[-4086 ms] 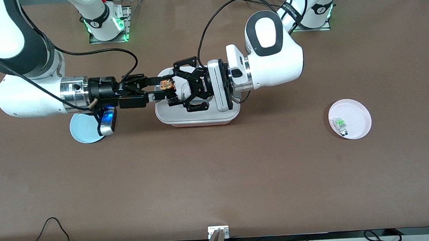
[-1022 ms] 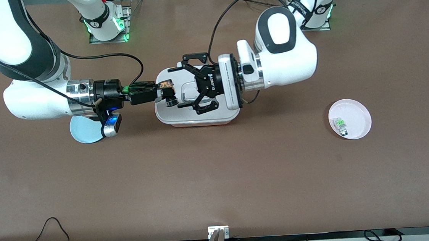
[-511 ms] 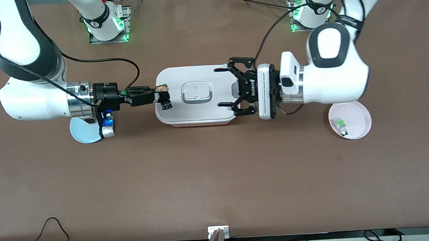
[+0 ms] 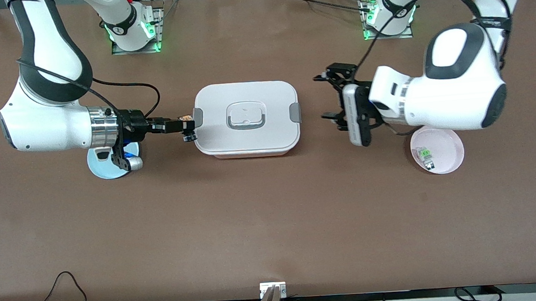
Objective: Transfer orange switch to right arm and place
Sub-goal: 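Open the left gripper and withdraw it while the right gripper holds the switch, then lower the switch onto the light-blue plate with the right gripper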
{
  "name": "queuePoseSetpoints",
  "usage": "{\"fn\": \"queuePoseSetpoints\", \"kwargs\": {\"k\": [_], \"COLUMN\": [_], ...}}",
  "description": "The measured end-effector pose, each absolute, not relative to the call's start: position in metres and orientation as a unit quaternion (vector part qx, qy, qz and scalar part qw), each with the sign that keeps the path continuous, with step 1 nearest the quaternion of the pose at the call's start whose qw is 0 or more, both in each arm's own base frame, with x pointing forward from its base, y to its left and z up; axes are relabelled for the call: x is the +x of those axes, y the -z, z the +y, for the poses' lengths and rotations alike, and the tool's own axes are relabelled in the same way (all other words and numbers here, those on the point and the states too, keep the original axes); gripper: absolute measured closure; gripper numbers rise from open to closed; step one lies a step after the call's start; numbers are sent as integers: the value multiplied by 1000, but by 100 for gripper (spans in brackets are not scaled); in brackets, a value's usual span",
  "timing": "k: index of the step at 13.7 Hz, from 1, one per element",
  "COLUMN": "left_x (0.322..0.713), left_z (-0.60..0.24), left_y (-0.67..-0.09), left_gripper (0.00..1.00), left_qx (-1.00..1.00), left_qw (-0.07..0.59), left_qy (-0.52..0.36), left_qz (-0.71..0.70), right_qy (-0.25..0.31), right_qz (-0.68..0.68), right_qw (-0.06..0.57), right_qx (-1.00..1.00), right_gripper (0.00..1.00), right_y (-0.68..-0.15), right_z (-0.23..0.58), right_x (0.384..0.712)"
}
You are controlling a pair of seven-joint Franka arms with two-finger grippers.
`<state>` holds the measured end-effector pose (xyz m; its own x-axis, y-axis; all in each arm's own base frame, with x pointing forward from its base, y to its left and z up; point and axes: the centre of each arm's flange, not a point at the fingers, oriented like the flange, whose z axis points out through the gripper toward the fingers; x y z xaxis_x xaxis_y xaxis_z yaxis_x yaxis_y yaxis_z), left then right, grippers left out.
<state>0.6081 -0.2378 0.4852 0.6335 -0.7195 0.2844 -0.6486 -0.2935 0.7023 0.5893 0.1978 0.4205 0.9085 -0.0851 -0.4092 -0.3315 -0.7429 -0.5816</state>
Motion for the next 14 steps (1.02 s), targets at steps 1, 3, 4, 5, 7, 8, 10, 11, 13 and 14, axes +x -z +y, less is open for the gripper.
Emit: {"fn": "queuePoseSetpoints", "kwargs": {"k": [1,3,4,5,7,8,10,11,13,14], "left_x": [612,615,614,612,607,606,610,611,610,609], "left_z": [-223,-207,-203,-199,-191,-186,-166,-153,-127,-117], "left_y": [-486,-500,-511,-522,-538,-541,-544,-546,-554,-561], "left_gripper": [0,0,0,0,0,0,0,0,0,0], "left_qx": [824,857,866,876,895,901,915,923,938,945], "left_qw": [383,315,293,270,219,206,185,170,133,118], "left_qy": [58,80,85,86,88,90,90,91,95,94], "left_qz": [-415,-401,-396,-391,-379,-372,-348,-334,-305,-290], "right_qy": [-174,-159,-153,-147,-135,-129,-118,-113,-107,-104], "right_qz": [97,50,29,9,-26,-41,-71,-88,-128,-152], "right_qw": [313,264,243,224,193,180,157,143,117,108], "right_qx": [-929,-950,-957,-963,-971,-974,-978,-979,-979,-977], "right_gripper": [62,62,62,62,62,62,62,62,62,62], "right_y": [-417,-411,-407,-404,-393,-387,-378,-375,-369,-366], "right_z": [193,184,179,175,165,160,147,140,122,112], "right_x": [589,587,587,586,586,585,586,587,588,589]}}
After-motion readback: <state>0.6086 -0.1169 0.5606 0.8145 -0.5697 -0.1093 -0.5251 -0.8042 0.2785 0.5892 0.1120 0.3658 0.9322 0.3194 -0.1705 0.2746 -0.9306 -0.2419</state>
